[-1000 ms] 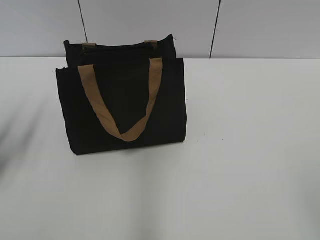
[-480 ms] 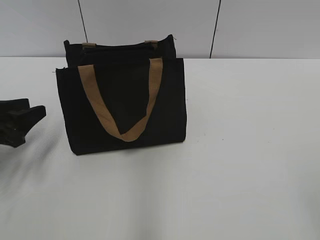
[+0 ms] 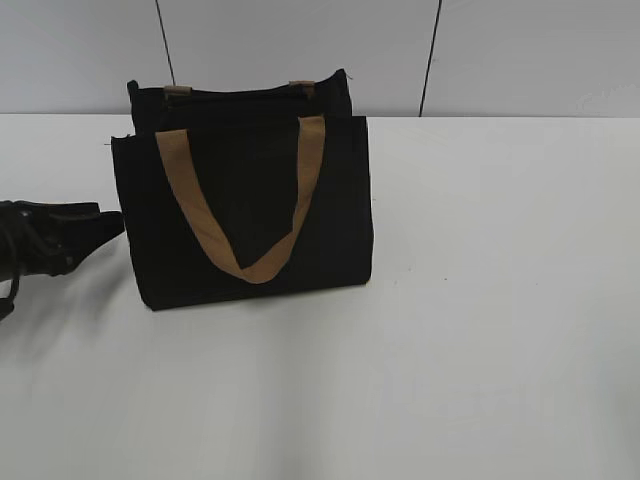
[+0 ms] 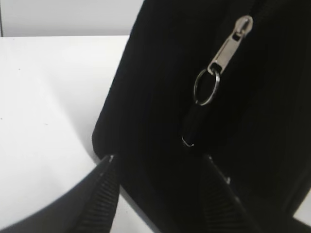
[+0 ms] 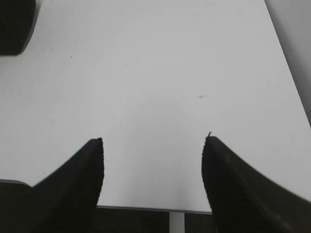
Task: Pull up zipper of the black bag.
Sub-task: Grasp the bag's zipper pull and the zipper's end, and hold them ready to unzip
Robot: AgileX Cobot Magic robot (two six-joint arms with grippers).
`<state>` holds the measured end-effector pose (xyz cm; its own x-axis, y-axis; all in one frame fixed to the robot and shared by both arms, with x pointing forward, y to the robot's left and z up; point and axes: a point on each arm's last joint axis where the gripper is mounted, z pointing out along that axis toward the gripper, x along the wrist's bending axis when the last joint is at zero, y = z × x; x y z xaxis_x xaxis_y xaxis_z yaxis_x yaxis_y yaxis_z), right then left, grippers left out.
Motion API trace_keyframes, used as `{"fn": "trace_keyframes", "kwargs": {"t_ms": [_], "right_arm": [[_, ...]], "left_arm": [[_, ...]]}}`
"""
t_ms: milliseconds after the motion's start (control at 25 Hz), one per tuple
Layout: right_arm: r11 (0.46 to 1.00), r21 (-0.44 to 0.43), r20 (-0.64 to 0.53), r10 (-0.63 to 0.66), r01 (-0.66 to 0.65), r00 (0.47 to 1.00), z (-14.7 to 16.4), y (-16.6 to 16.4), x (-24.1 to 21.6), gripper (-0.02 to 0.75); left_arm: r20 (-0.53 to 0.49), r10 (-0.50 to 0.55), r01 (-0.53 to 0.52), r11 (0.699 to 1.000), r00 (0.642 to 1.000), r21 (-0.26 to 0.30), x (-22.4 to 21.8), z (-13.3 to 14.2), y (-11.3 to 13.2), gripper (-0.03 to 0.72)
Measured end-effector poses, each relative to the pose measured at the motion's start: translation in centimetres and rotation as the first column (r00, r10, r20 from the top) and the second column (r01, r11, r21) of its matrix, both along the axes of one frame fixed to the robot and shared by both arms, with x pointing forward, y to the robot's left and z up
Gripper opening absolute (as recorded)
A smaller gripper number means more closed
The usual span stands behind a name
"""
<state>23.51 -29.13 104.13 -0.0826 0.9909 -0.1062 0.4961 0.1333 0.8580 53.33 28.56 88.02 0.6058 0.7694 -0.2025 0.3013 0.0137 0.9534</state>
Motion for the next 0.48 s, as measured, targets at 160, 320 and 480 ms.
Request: {"fn": "trace_keyframes", "kwargs": {"t_ms": [160, 320, 480], "right_arm": [[1.000, 0.000, 0.000, 0.000, 0.000, 1.000, 0.0, 0.0, 0.0, 0.484], [1.000, 0.000, 0.000, 0.000, 0.000, 1.000, 0.0, 0.0, 0.0, 0.484], [1.000, 0.000, 0.000, 0.000, 0.000, 1.000, 0.0, 0.0, 0.0, 0.484]], "left_arm": [[0.008, -0.033, 0.033, 0.999, 0.999, 0.004, 0.8, -0.3, -0.5, 0.406], [0.014, -0.078, 0.078, 0.997, 0.997, 0.005, 1.6, -0.9, -1.5, 0.406], [0.028, -0.110, 0.110, 0.994, 0.994, 0.007, 2.6, -1.2, -2.4, 0.406]]}}
